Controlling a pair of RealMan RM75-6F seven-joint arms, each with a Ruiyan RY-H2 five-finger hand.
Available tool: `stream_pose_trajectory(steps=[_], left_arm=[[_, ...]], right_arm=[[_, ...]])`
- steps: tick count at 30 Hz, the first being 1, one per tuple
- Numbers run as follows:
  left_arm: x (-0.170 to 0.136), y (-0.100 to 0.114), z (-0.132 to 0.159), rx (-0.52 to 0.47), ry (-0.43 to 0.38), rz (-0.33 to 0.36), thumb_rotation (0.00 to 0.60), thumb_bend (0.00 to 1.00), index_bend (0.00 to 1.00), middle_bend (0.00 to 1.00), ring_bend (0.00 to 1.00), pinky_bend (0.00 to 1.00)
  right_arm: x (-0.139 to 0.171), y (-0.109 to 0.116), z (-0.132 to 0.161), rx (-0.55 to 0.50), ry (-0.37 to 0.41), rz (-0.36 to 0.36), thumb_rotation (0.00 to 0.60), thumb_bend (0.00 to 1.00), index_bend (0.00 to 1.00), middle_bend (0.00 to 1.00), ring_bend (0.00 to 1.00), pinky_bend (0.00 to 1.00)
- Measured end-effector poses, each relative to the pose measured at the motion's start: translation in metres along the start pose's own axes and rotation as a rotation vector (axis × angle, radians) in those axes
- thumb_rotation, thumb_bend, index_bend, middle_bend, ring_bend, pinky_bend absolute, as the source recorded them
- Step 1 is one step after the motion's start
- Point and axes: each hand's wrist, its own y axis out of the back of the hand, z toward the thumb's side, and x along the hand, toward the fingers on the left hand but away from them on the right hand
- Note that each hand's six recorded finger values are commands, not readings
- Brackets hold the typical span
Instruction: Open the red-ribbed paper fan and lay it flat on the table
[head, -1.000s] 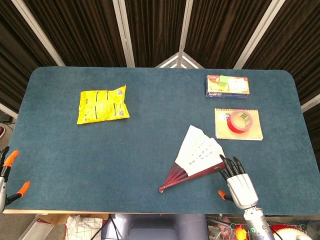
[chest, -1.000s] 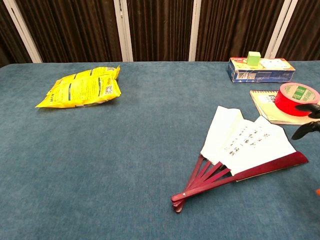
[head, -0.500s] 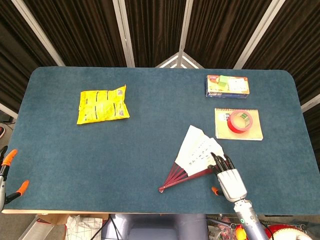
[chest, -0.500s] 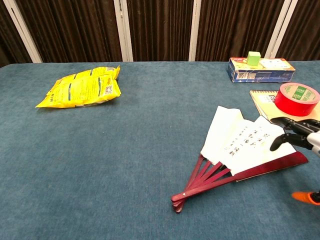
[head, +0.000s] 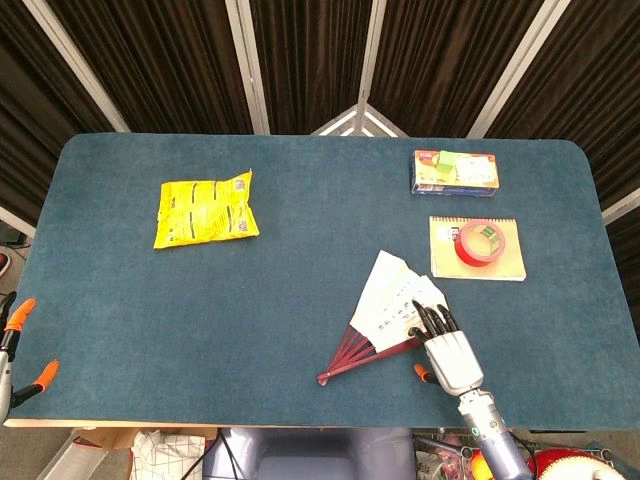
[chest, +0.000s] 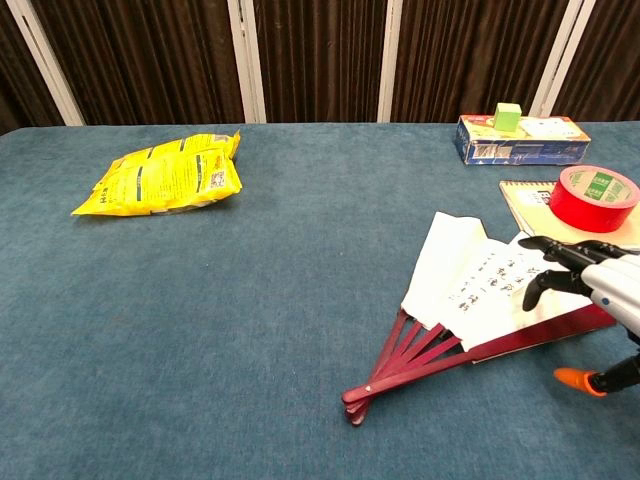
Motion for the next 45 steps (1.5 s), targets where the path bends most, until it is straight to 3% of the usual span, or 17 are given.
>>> stream_pose_trajectory(steps=[24,38,45], left_arm=[[0.001,-0.003,0.001,0.015,0.005,-0.004,0.600,0.31,0.13,0.00,0.00,0.00],[0.001,-0.004,0.001,0.017,0.006,-0.005,0.600,0.31,0.13,0.00,0.00,0.00],[0.000,-0.003,0.001,0.015,0.004,-0.002,0.600,0.31,0.13,0.00,0.00,0.00]], right_arm=[[-0.025,-0.009,0.014,0.007,0.025,0.006,0.600,0.25,0.44,0.06,0.15,0.12],[-0.035,-0.010,0.011,-0.007,0.022,-0.004,0.600,0.36,0.52,0.09,0.18,0.14],[-0.038,-0.007,0.011,-0.022,0.031,-0.016,0.600,0.36,0.53,0.10,0.18,0.14]])
